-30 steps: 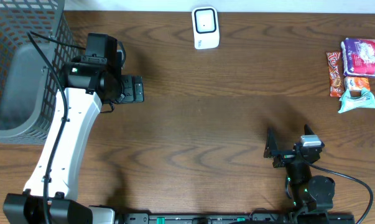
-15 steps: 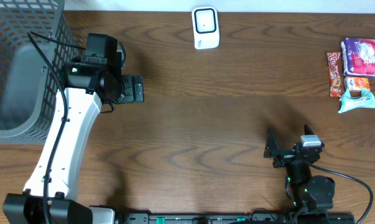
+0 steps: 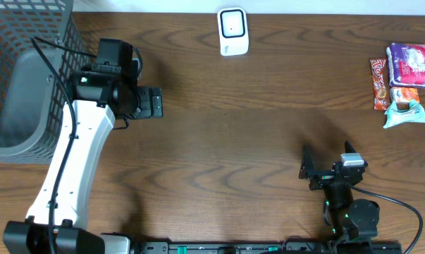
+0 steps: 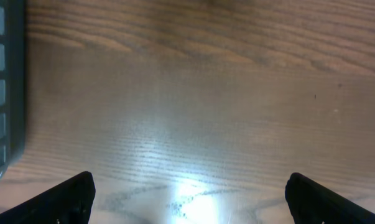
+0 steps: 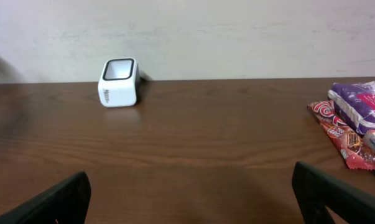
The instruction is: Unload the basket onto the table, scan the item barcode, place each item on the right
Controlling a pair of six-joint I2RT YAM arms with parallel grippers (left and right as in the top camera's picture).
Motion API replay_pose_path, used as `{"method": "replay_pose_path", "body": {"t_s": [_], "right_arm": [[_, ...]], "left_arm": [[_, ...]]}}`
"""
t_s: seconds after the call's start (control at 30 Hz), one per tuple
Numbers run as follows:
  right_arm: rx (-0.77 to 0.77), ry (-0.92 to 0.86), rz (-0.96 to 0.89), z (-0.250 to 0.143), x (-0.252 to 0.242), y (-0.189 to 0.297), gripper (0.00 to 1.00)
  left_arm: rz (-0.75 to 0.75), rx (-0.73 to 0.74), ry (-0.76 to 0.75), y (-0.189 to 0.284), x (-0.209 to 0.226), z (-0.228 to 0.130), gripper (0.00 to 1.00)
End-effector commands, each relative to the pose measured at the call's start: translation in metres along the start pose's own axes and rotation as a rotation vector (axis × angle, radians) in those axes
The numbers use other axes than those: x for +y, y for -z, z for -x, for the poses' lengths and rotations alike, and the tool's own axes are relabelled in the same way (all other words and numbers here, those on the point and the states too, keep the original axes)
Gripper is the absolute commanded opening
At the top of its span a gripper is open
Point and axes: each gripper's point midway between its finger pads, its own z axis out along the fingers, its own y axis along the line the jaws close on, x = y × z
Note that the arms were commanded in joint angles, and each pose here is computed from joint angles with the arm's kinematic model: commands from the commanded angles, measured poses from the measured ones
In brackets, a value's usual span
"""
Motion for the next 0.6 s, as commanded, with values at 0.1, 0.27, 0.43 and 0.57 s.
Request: {"method": "replay_pose_path", "body": {"t_s": [0.1, 0.27, 0.43, 0.57], "right_arm": [[-0.001, 0.011, -0.011, -0.001, -0.002, 0.0, 0.99], [-0.001, 0.011, -0.011, -0.001, -0.002, 0.0, 0.99], [-0.001, 0.011, -0.011, -0.001, -0.002, 0.0, 0.99], [-0.001, 0.011, -0.011, -0.001, -0.002, 0.0, 0.99]], "left_arm": [[0.002, 0.008, 0.005, 0.005, 0.005, -0.027, 0.98], [-0.012, -0.036, 0.004, -0.006, 0.008, -0.045, 0.98], [-0.106, -0.156, -0.004, -0.013, -0.002, -0.054, 0.98], [-0.13, -0.229, -0.009, -0.017, -0.001, -0.068, 0.98]]}}
